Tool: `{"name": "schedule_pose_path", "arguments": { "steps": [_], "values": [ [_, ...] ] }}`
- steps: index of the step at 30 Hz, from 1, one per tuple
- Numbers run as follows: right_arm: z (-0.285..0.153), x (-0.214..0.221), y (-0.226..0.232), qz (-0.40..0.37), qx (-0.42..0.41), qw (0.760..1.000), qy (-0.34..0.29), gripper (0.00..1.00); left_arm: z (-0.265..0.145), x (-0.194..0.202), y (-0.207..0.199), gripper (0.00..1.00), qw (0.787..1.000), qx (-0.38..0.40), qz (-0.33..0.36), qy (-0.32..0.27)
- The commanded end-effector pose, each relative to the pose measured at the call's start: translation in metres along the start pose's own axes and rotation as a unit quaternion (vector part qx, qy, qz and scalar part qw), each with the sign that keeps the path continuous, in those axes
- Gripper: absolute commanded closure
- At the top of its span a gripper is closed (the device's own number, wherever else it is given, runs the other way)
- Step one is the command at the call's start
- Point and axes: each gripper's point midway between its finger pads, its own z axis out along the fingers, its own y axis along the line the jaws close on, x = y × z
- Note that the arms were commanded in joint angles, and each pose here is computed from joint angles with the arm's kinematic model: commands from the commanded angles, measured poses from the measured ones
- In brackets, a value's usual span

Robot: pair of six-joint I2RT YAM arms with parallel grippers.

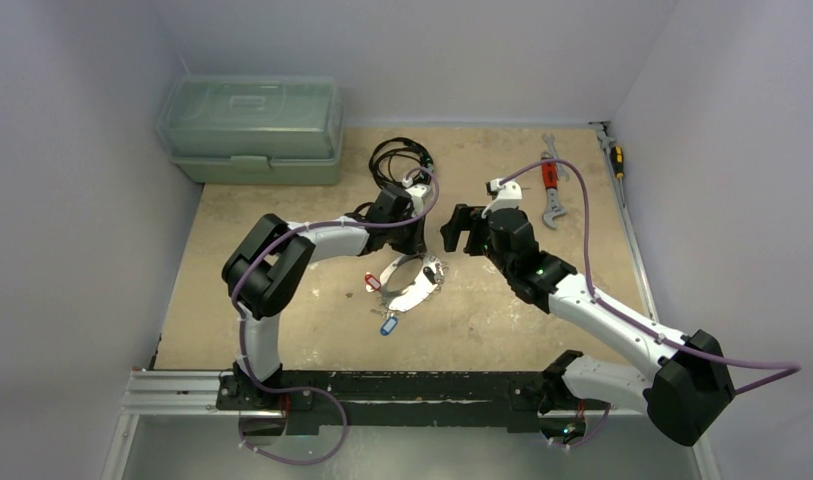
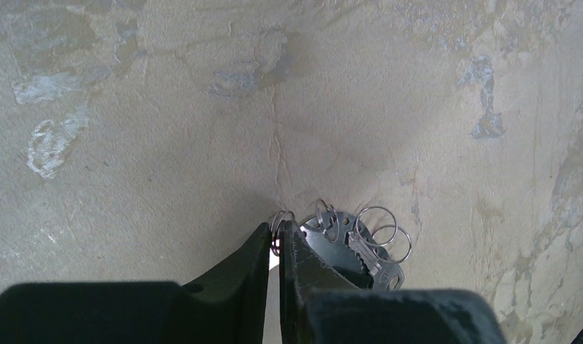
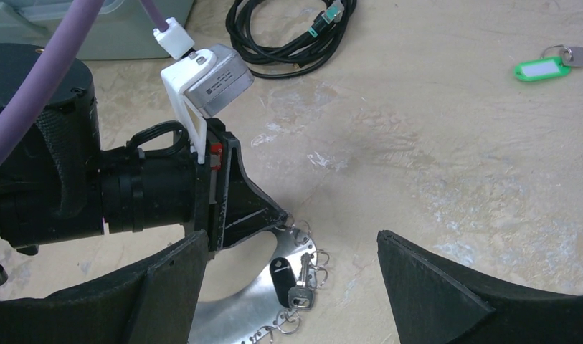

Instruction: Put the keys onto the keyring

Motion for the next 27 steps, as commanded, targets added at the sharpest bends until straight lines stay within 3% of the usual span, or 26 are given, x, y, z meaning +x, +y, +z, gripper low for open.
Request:
{"name": "schedule_pose_path", "arguments": {
  "steps": [1,2,8,27],
  "values": [
    [0.001,-0.008,0.004,0.000,-0.010,1.000,-0.015,0.09,0.000,-0.020,-0.014,0.95,0.999,0.021,0.014,-0.023],
    [0.001,-0.008,0.004,0.000,-0.010,1.000,-0.015,0.09,0.000,-0.020,-0.014,1.00,0.999,0.021,0.014,-0.022],
    [0.001,-0.008,0.002,-0.001,-0.006,1.000,-0.015,0.09,-0.001,-0.021,-0.018,1.00,0.999,0.031,0.012,-0.026],
    [-0.029,-0.034,0.016,0.006,-0.076,0.993,-0.093,0.10,-0.076,-0.040,-0.066,1.00,0.977,0.135,0.055,-0.155]
  ]
}}
